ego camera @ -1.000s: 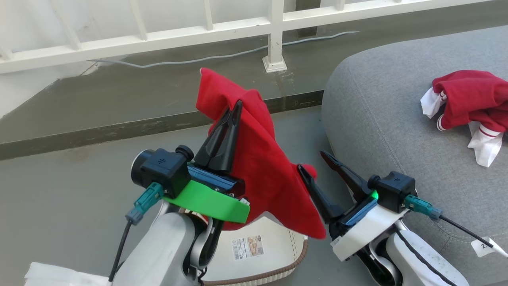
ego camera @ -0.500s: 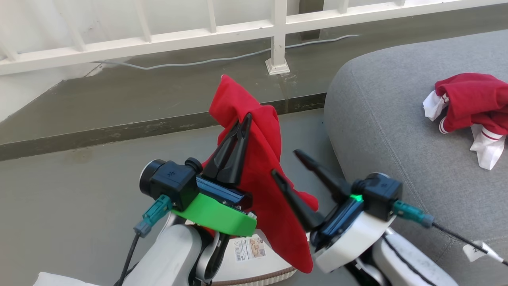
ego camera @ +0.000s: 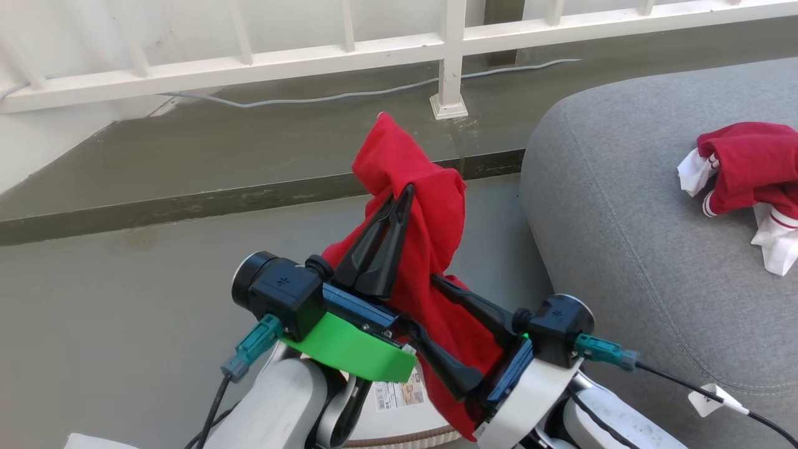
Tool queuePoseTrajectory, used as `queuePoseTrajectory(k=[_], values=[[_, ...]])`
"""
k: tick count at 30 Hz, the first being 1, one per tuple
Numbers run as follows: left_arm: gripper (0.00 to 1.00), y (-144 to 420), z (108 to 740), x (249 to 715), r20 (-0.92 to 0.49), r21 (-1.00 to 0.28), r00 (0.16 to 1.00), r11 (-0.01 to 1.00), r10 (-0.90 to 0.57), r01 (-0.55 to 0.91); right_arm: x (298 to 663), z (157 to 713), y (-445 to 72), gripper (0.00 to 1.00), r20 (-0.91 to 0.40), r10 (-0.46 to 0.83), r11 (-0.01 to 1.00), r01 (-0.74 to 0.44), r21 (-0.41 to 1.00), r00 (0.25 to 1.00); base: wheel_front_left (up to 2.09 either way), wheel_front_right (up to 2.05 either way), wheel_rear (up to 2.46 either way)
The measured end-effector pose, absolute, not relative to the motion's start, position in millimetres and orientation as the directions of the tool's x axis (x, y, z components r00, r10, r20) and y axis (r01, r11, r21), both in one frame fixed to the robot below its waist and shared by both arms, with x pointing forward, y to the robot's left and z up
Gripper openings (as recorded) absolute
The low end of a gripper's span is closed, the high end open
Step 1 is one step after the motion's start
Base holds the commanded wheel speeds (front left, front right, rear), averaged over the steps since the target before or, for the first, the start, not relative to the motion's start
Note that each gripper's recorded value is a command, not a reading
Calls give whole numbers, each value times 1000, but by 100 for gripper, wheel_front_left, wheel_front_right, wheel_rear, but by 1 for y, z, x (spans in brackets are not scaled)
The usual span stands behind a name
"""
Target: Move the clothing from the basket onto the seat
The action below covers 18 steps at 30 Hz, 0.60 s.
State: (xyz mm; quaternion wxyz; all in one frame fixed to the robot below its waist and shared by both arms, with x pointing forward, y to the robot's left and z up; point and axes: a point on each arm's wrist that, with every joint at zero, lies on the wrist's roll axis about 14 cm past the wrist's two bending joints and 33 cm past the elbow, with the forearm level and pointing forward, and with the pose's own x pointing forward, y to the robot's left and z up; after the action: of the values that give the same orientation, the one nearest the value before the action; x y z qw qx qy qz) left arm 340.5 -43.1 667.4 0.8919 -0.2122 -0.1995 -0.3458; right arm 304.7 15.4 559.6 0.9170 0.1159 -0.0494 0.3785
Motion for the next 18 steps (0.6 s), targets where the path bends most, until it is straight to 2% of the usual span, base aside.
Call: queuePoseTrajectory(k=[3,4,5,6,18], values=[[0,-43,668,340,504,-240,680,670,-532,702,306,553,17,100,154,688,687,-705,178,709,0,0,0],[0,-43,668,340,505,-240,680,670,-532,703,306,551,17,47,146,689,687,-704,180,710,0,0,0],[0,-43,668,339,505,-240,680,670,-532,703,307,548,17,9,138,690,688,-703,181,711,0,0,0],[0,-43,668,339,506,-240,679,669,-532,703,307,547,17,0,134,690,688,-702,183,711,0,0,0],[0,-44,671,334,515,-234,669,662,-537,712,312,550,23,0,143,695,678,-709,194,704,0,0,0]])
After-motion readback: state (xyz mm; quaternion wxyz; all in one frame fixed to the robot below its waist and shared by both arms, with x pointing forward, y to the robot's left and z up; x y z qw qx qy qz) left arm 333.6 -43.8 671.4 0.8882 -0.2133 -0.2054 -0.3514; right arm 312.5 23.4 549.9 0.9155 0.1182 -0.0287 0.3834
